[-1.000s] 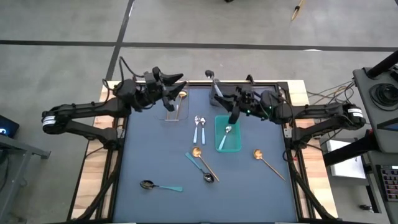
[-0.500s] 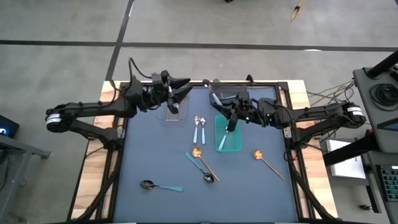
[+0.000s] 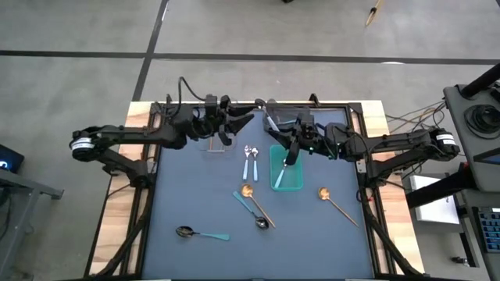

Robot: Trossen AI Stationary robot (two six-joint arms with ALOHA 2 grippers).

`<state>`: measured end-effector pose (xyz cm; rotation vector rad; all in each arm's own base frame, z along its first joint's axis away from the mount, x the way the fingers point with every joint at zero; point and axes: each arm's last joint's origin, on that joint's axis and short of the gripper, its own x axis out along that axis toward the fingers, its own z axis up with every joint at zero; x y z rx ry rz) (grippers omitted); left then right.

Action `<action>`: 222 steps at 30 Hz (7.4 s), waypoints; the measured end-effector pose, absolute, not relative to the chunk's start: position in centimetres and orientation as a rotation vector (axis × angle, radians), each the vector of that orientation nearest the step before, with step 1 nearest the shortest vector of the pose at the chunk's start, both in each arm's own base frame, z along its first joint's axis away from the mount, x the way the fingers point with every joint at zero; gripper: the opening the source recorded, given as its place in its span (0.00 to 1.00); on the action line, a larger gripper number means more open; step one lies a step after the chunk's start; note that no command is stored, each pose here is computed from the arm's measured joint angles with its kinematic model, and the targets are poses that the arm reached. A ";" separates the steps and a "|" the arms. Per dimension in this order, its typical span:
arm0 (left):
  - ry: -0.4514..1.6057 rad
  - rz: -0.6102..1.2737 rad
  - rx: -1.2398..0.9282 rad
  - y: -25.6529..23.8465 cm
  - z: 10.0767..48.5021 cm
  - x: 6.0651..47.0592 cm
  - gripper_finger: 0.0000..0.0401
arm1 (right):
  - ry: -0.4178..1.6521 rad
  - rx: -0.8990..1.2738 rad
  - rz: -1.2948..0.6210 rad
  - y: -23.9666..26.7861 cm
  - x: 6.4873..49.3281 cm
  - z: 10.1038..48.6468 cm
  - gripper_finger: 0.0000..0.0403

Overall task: Sort silverware by color (type)
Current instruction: Put the light blue spoon into the green bin, then put the blue spoon into the black bin

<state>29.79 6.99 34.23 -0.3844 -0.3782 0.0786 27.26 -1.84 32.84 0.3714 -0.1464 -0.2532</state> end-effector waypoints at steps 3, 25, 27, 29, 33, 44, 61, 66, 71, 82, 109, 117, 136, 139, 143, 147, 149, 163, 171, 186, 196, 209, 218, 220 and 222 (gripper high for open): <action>-0.409 0.050 -0.411 7.2 33.8 30.3 0.41 | -0.143 0.371 -0.233 -1.8 27.3 32.8 0.07; -0.456 -0.031 -0.429 8.3 35.1 33.0 0.34 | -0.097 0.383 -0.214 -1.7 27.7 32.2 0.07; -0.457 -0.016 -0.434 8.4 35.1 33.0 0.29 | -0.084 0.386 -0.216 -1.7 27.7 32.0 0.07; -0.457 -0.008 -0.436 8.4 35.1 33.0 0.22 | -0.070 0.386 -0.219 -1.7 27.7 31.9 0.07; -0.432 0.001 -0.451 8.5 34.8 33.1 0.04 | -0.063 0.392 -0.220 -1.7 27.7 31.8 0.07; -0.386 0.029 -0.488 8.6 34.6 33.0 0.00 | -0.048 0.409 -0.223 -1.7 27.7 31.7 0.21; -0.169 0.162 -0.500 8.9 32.6 33.3 0.00 | 0.156 0.398 -0.449 -2.3 27.5 32.1 0.48; -0.127 0.209 -0.480 9.0 32.1 33.3 0.00 | 0.208 0.363 -0.512 -2.6 27.2 33.6 0.48; -0.133 0.263 -0.473 9.2 32.1 33.3 0.00 | 0.228 0.331 -0.522 -2.8 27.1 34.7 0.48; -0.149 0.284 -0.467 9.2 31.9 33.6 0.00 | 0.291 0.245 -0.542 -3.1 30.6 34.3 0.48; -0.118 0.293 -0.448 9.2 31.6 33.6 0.00 | 0.521 0.184 -0.662 -3.7 34.4 35.7 0.04; -0.148 0.281 -0.405 9.1 32.7 32.9 0.12 | 0.529 0.321 -0.673 -3.9 34.1 35.4 0.03; -0.219 0.566 -0.080 7.9 39.1 25.8 0.48 | 0.669 0.721 -0.785 -4.3 32.9 32.2 0.03; -0.183 0.650 -0.046 7.8 39.5 24.6 0.48 | 0.683 0.774 -0.796 -4.2 32.8 31.5 0.03; -0.142 0.743 -0.026 7.7 39.9 23.1 0.48 | 0.717 0.864 -0.820 -4.1 32.6 30.0 0.03; -0.111 0.780 -0.022 7.5 40.0 22.0 0.48 | 0.762 0.966 -0.854 -3.9 32.1 28.1 0.03; -0.102 0.780 -0.022 7.4 40.1 21.6 0.48 | 0.782 1.033 -0.881 -3.8 31.9 27.0 0.03; -0.061 0.808 -0.019 7.1 40.2 20.4 0.48 | 0.826 1.324 -0.867 -2.9 31.3 22.4 0.03; -0.036 0.835 -0.016 7.1 40.0 20.3 0.48 | 0.812 1.384 -0.901 -2.9 31.0 21.3 0.03; -0.041 0.835 -0.037 7.2 39.9 20.4 0.48 | 0.758 1.320 -0.993 -3.4 31.3 20.4 0.03; -0.029 0.835 -0.035 7.2 39.8 20.4 0.48 | 0.778 1.304 -1.007 -3.6 32.8 17.8 0.03; -0.025 0.835 -0.035 7.2 39.8 20.4 0.48 | 0.795 1.306 -1.028 -3.6 33.0 17.0 0.03; -0.026 0.834 -0.035 7.2 39.8 20.4 0.48 | 0.786 1.315 -1.032 -3.6 33.0 17.1 0.15; -0.026 0.834 -0.035 7.2 39.8 20.5 0.48 | 0.786 1.315 -1.031 -3.6 33.0 17.1 0.18; -0.026 0.834 -0.035 7.2 39.8 20.5 0.48 | 0.781 1.317 -1.027 -3.6 33.0 17.1 0.21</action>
